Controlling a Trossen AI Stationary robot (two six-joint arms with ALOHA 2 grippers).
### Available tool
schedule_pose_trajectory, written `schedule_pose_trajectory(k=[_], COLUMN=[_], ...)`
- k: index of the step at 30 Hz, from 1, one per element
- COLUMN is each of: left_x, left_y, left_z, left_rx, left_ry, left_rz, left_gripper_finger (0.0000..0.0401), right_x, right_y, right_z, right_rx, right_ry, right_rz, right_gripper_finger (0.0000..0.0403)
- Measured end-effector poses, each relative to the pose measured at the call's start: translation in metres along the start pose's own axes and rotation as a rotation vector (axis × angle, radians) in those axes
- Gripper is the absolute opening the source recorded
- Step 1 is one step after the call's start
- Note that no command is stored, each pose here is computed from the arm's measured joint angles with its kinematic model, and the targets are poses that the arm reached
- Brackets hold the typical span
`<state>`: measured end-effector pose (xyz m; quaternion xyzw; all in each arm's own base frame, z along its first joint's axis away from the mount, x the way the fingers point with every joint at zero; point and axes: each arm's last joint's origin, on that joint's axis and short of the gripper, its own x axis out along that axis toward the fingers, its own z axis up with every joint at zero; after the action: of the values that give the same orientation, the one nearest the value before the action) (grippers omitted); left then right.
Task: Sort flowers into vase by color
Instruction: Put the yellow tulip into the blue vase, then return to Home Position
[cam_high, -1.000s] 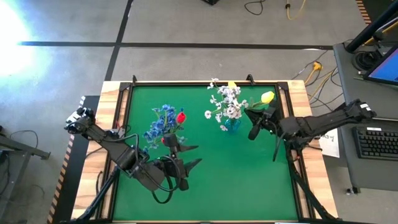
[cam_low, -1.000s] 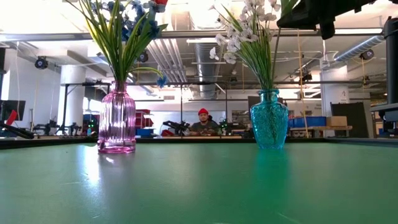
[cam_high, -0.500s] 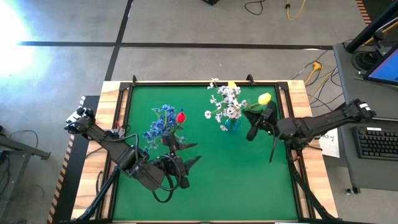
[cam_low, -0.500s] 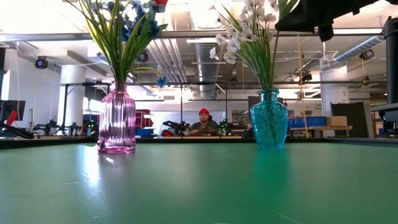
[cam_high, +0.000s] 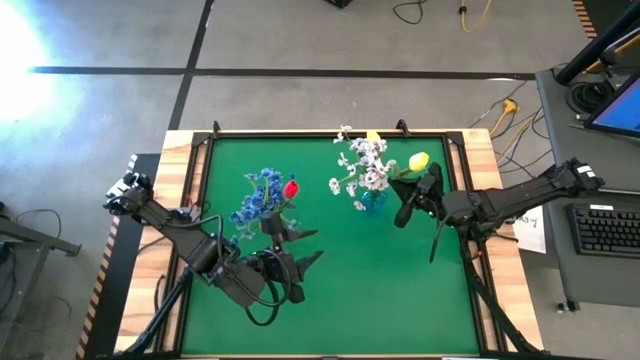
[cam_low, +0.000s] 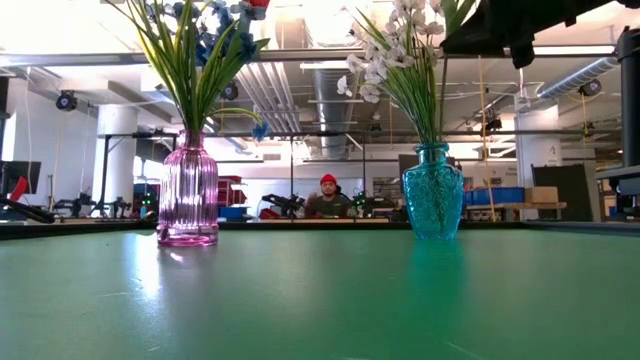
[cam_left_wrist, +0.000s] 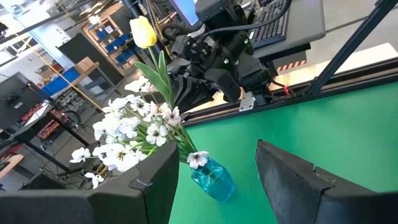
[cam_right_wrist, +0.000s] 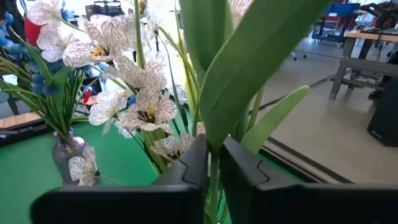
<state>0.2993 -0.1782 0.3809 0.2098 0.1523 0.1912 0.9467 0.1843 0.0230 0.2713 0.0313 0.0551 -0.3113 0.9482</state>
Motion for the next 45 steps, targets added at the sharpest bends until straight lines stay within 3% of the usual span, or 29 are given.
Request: schedule_pose_trajectory(k=[14, 23, 29, 31, 35, 41, 45], left_x=[-0.013, -0.053, -0.082, -0.086, -0.088, -0.097, -0.110], left_y=[0.022, 0.086, 0.118, 0.117, 0.102, 0.078, 0.076], left_z=[0.009, 0.017, -0.009, -0.024, -0.046, -0.068, -0.077], left_rx=[-0.046, -0.101, -0.203, -0.258, -0.253, -0.105, -0.120], left_ry=[-0.034, -0.088, -0.002, 0.004, -0.025, -0.091, -0.140], left_rz=[0.004, 0.008, -0.018, 0.037, 0.076, -0.190, -0.273], left_gripper_finger=[0.0200, 0.0200, 0.0200, 0.0200, 0.0200, 0.0200, 0.0200], right_x=[-0.005, -0.025, -0.035, -0.040, -0.047, -0.062, -0.067], right_y=[-0.004, -0.022, -0.030, -0.035, -0.043, -0.056, -0.059], right_z=[0.004, 0.019, 0.028, 0.031, 0.038, 0.052, 0.055], right_rx=[0.029, 0.151, 0.189, 0.208, 0.212, 0.170, 0.149], right_ry=[-0.016, -0.067, -0.092, -0.113, -0.151, -0.234, -0.262], right_rz=[0.007, 0.076, 0.170, 0.177, 0.194, 0.257, 0.309], right_gripper_finger=[0.0186, 0.0239, 0.0272, 0.0282, 0.0298, 0.0315, 0.0320])
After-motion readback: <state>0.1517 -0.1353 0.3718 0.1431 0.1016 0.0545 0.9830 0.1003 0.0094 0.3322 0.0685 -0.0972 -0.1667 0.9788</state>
